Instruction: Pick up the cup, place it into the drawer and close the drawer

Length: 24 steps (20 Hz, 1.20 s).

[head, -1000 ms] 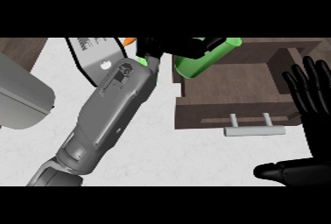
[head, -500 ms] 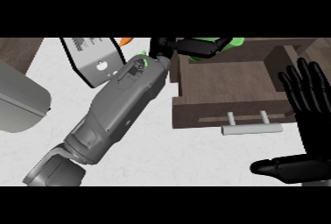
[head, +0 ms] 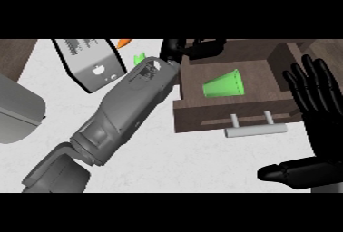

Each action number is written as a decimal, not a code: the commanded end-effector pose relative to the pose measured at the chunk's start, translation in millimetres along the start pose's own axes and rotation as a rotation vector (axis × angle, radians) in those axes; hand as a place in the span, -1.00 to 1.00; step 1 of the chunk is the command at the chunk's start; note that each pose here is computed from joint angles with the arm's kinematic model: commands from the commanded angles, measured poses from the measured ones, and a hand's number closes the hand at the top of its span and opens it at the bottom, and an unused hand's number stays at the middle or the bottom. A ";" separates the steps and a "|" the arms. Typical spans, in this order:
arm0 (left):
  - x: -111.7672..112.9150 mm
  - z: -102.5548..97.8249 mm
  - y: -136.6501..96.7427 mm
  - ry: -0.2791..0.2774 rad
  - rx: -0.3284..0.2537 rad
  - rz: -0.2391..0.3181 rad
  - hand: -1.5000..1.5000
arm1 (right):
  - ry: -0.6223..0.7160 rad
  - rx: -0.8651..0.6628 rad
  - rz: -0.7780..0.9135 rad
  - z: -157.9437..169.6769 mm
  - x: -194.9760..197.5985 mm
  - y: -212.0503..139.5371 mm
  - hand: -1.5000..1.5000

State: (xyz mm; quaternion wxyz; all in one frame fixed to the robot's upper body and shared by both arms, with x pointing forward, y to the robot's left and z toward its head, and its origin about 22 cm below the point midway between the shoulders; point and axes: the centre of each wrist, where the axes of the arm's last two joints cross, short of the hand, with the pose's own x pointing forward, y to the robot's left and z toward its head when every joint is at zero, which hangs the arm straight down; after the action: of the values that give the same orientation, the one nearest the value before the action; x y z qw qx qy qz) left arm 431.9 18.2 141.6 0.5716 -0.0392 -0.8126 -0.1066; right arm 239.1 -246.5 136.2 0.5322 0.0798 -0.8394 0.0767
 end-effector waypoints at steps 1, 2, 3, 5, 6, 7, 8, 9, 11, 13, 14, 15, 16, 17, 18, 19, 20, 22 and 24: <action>-7.1 -2.4 4.3 0.008 -0.013 -0.078 1.00 | -0.004 0.009 0.001 7.2 -9.5 -5.2 -1.00; 2.5 -4.0 -3.9 0.022 -0.009 -0.094 1.00 | -0.006 0.028 -0.013 -7.1 -4.2 16.2 -1.00; -3.1 1.4 -6.6 0.007 -0.005 -0.143 1.00 | -0.013 0.018 -0.020 -3.7 2.3 2.3 -1.00; -5.3 -1.2 -2.3 0.046 -0.008 -0.154 -1.00 | -0.031 0.044 -0.016 5.8 3.0 5.3 -1.00; -8.1 4.4 -7.6 0.033 -0.017 -0.184 -1.00 | -0.023 0.042 -0.023 -2.4 -0.7 3.7 -1.00; -22.4 13.6 -4.7 0.046 -0.008 -0.177 -1.00 | -0.034 0.041 -0.022 -4.0 6.4 11.2 -1.00; -23.0 12.5 -3.2 0.062 -0.015 -0.177 -1.00 | -0.011 0.034 -0.028 4.3 -1.0 8.8 -1.00; -11.8 6.5 -6.6 0.027 0.001 -0.166 -1.00 | -0.037 0.025 -0.023 -1.7 2.5 10.8 -1.00; -16.7 12.7 -8.7 0.019 -0.013 -0.120 -1.00 | -0.045 0.042 -0.055 -4.2 -0.1 3.5 -1.00; -10.6 7.4 -7.3 0.014 0.002 -0.067 -1.00 | -0.040 0.032 -0.061 -4.6 2.7 -0.4 -1.00; 4.7 2.1 -14.1 -0.010 -0.003 -0.034 -1.00 | -0.041 0.038 -0.078 -2.3 -3.1 -0.5 -1.00; -10.0 12.5 -12.3 -0.018 -0.025 -0.008 -1.00 | -0.038 0.021 -0.093 -3.5 1.0 6.2 -1.00; 9.2 3.0 -17.7 -0.039 -0.022 0.025 -1.00 | -0.022 0.051 -0.092 -6.5 0.8 5.1 -1.00; -1.7 8.4 -14.3 -0.043 -0.021 0.033 -1.00 | -0.037 0.048 -0.093 -1.8 9.4 -6.2 -1.00; -3.2 6.0 -8.7 -0.074 0.004 0.070 -1.00 | -0.033 0.029 -0.091 0.2 17.0 -11.3 -1.00; -5.2 13.4 -13.8 -0.107 -0.002 0.104 -1.00 | -0.021 0.048 -0.122 -2.7 4.6 -0.7 -1.00; 9.8 7.8 -18.2 -0.119 -0.009 0.150 -1.00 | -0.001 0.042 -0.119 4.1 10.6 2.2 -1.00; 20.7 2.6 -20.4 -0.129 -0.027 0.190 -1.00 | -0.005 0.042 -0.115 5.6 3.5 -13.0 -1.00; 13.9 7.1 -15.9 -0.106 -0.016 0.243 -1.00 | -0.018 0.033 -0.113 14.3 9.6 -11.7 -1.00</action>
State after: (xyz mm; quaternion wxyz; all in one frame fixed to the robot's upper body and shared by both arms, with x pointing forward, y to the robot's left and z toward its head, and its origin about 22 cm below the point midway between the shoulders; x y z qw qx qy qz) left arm 418.8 1.2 147.8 0.5391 -0.1076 -0.8325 -0.0690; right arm 232.6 -254.0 141.4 0.5285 0.1361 -0.8354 0.0652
